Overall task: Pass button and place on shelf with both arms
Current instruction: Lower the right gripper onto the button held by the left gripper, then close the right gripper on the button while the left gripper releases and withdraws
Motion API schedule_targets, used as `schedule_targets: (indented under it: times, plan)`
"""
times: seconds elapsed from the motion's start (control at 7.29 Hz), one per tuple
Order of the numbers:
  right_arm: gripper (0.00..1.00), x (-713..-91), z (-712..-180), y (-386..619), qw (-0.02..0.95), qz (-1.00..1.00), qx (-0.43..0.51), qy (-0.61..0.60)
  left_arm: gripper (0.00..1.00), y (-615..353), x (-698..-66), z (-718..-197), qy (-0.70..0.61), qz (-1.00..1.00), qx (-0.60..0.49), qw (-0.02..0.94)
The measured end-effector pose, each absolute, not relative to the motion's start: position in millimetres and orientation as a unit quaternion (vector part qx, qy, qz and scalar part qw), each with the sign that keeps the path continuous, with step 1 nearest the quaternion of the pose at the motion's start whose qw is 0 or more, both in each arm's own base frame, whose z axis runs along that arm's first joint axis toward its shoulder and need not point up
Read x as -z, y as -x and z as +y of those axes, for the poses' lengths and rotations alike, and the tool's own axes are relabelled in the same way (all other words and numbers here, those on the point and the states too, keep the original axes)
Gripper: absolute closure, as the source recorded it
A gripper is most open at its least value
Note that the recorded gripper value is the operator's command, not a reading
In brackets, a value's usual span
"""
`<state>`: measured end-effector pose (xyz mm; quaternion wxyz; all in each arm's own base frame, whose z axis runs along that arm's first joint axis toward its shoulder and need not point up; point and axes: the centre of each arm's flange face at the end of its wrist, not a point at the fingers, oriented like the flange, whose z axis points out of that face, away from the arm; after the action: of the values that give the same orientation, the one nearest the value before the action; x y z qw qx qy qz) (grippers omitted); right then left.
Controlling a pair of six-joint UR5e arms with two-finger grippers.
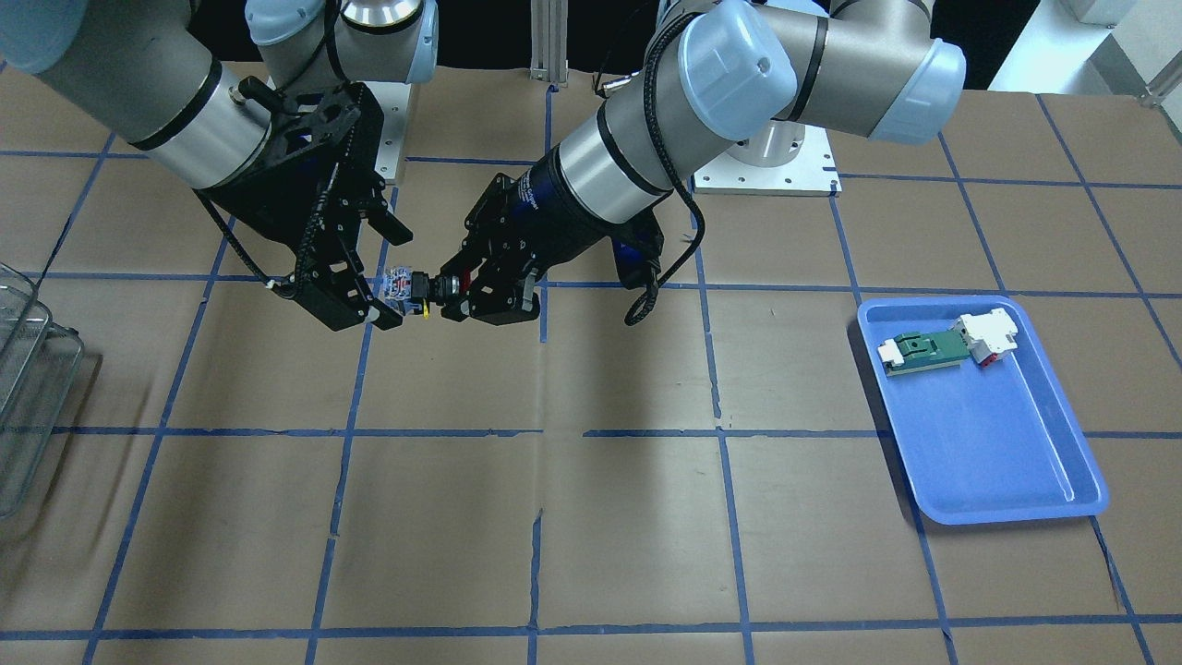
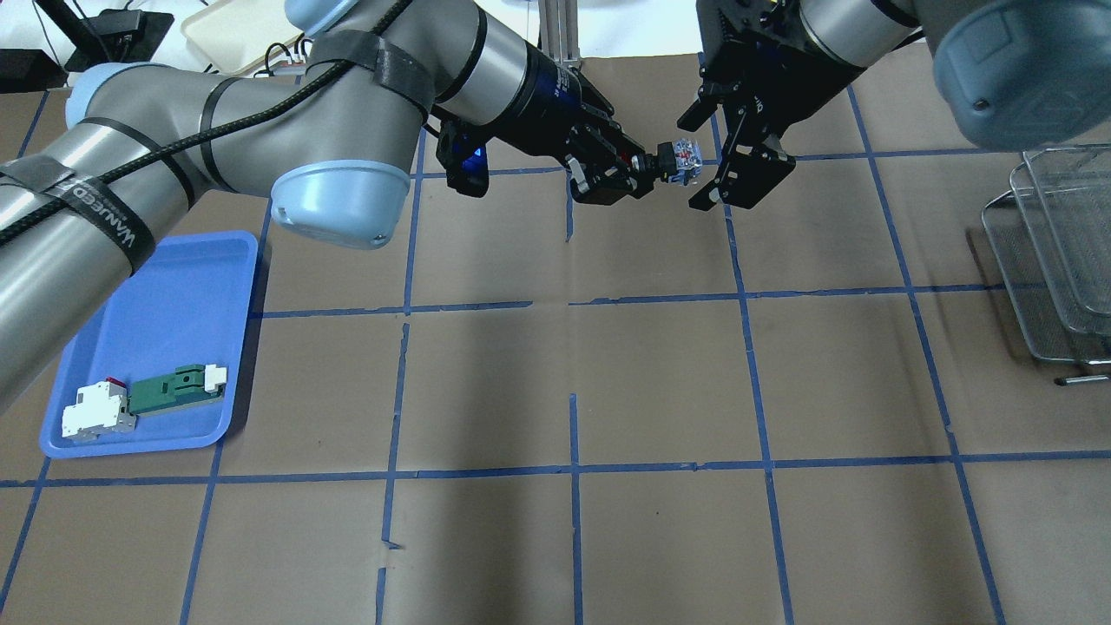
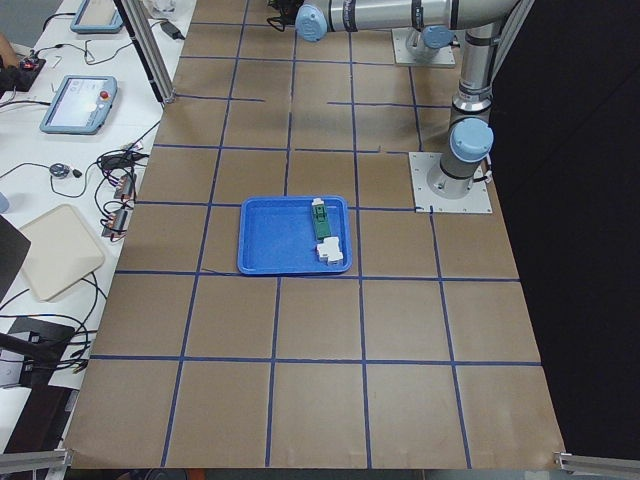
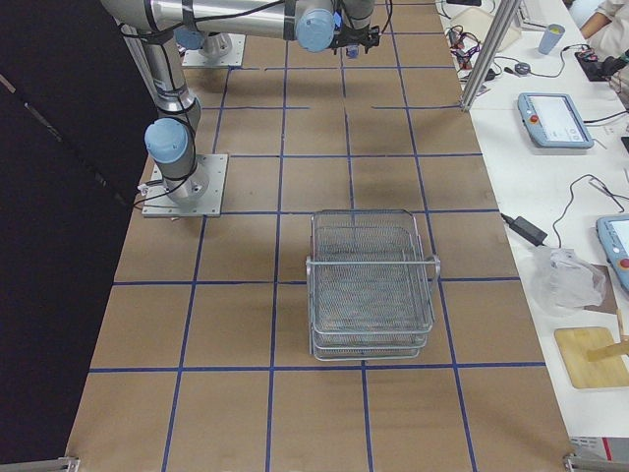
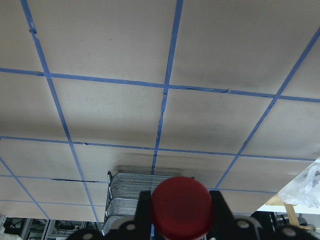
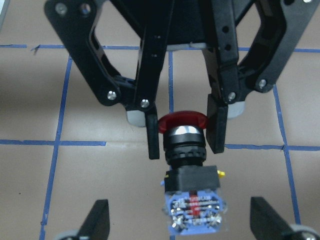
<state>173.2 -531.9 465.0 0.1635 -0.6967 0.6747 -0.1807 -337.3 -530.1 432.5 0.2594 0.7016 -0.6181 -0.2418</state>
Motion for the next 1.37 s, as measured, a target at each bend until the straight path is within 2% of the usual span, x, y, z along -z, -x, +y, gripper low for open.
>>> schedule_targets:
  times: [0.41,0.55,0.96,1.1,1.24,1.37]
  plan:
    - [0.62,-462.8,-531.7,-177.5,0.165,0.67,0.18,0.701,1.0,337.8,-433.7,-529.2,-0.701,-0.619,0.242,0.26]
    - [0.73,-461.1,-534.3,-178.0,0.161,0.667,0.184,0.704,1.0,337.8,-434.5,-528.8,-0.7,-0.619,0.242,0.261]
    - [0.82,-459.0,-540.0,-180.5,0.152,0.661,0.192,0.709,1.0,337.5,-436.9,-528.0,-0.699,-0.619,0.241,0.263]
    - [0.84,-459.4,-540.4,-182.3,0.15,0.659,0.194,0.711,0.51,337.4,-437.2,-527.9,-0.699,-0.619,0.241,0.263]
    - [0.84,-460.3,-541.5,-183.6,0.146,0.657,0.199,0.713,0.14,336.5,-437.2,-528.2,-0.701,-0.619,0.24,0.262]
    - [0.84,-460.4,-542.4,-183.9,0.143,0.656,0.201,0.714,0.0,336.1,-436.6,-528.3,-0.703,-0.618,0.237,0.26]
